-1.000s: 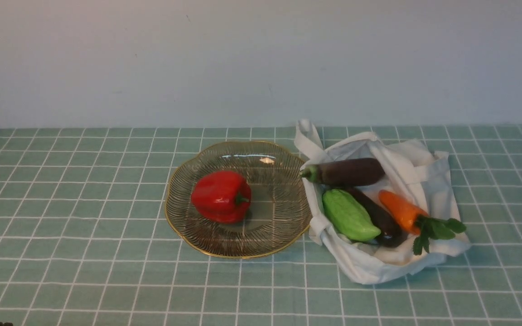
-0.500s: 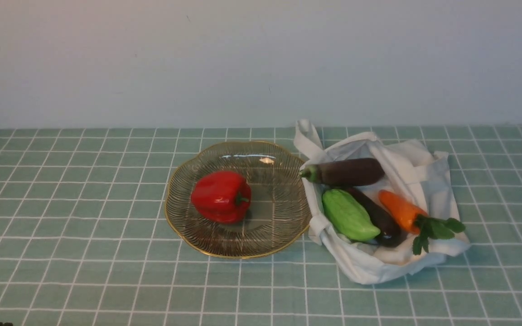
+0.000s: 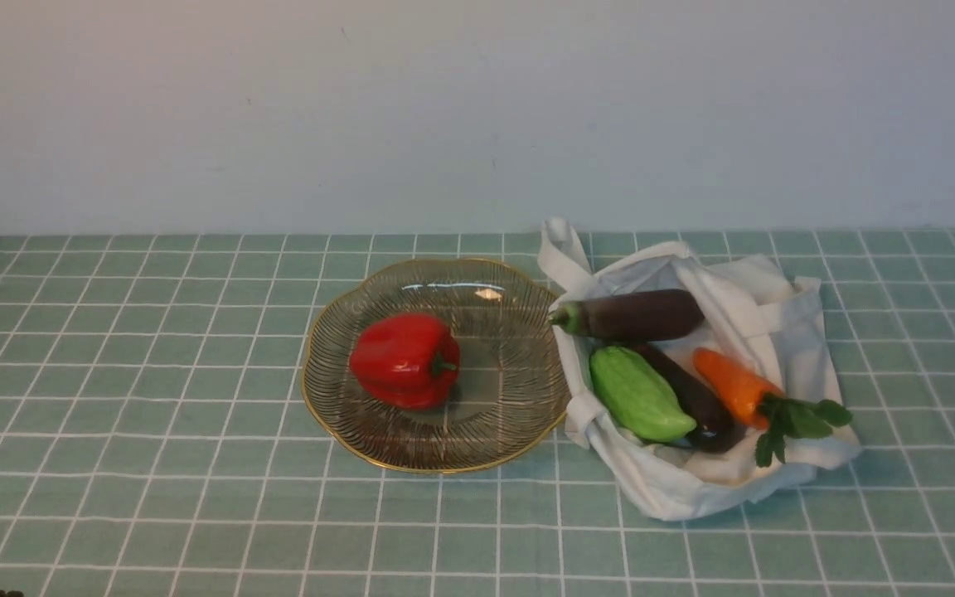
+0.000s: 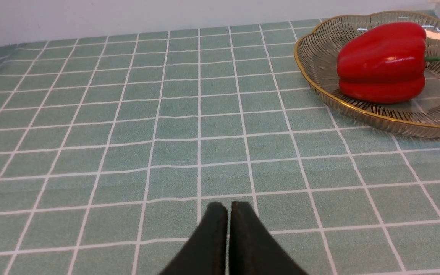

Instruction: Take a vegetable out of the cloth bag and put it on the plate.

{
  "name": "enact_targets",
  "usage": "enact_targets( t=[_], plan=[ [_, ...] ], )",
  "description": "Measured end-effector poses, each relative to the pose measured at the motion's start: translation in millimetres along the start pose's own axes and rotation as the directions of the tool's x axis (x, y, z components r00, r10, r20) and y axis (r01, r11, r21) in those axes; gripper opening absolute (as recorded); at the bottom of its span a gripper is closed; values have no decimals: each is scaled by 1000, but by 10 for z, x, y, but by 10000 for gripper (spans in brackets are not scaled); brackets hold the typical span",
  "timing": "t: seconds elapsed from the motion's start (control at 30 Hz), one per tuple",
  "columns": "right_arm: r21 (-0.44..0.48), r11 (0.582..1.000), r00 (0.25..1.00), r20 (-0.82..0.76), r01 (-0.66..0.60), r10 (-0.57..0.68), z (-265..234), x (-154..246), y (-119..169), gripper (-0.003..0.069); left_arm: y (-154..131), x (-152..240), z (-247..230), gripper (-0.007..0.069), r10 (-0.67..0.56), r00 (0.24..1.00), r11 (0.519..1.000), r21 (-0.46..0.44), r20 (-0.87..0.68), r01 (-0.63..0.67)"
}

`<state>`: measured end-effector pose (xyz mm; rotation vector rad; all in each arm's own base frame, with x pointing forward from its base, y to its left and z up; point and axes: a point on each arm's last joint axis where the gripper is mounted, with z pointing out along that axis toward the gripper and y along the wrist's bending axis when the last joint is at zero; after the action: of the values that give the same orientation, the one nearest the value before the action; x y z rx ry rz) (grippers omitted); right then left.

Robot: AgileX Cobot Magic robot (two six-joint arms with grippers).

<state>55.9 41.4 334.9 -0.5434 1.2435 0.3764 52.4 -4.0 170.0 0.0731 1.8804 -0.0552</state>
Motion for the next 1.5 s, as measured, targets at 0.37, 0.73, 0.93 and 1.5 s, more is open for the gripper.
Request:
enact_targets(
  t=[0.37,0.73,0.93,1.5],
  plan=[
    [0,1000,1000,-15,14,-14,0,13,-2,-15,0,0,0,-4,0,1000,1000,0,0,0],
    [1,1000,1000,-15,17,-16,0,14,-2,-15,0,0,0,-4,0,1000,1000,0,0,0],
    [0,1000,1000,-17,16,-16,0,21,-1,-15,0,0,0,-4,0,1000,1000,0,0,0],
    [193,981,985,-167,-10,43,-164,572,-44,-15,0,0,0,-4,0,1000,1000,0,0,0]
  ],
)
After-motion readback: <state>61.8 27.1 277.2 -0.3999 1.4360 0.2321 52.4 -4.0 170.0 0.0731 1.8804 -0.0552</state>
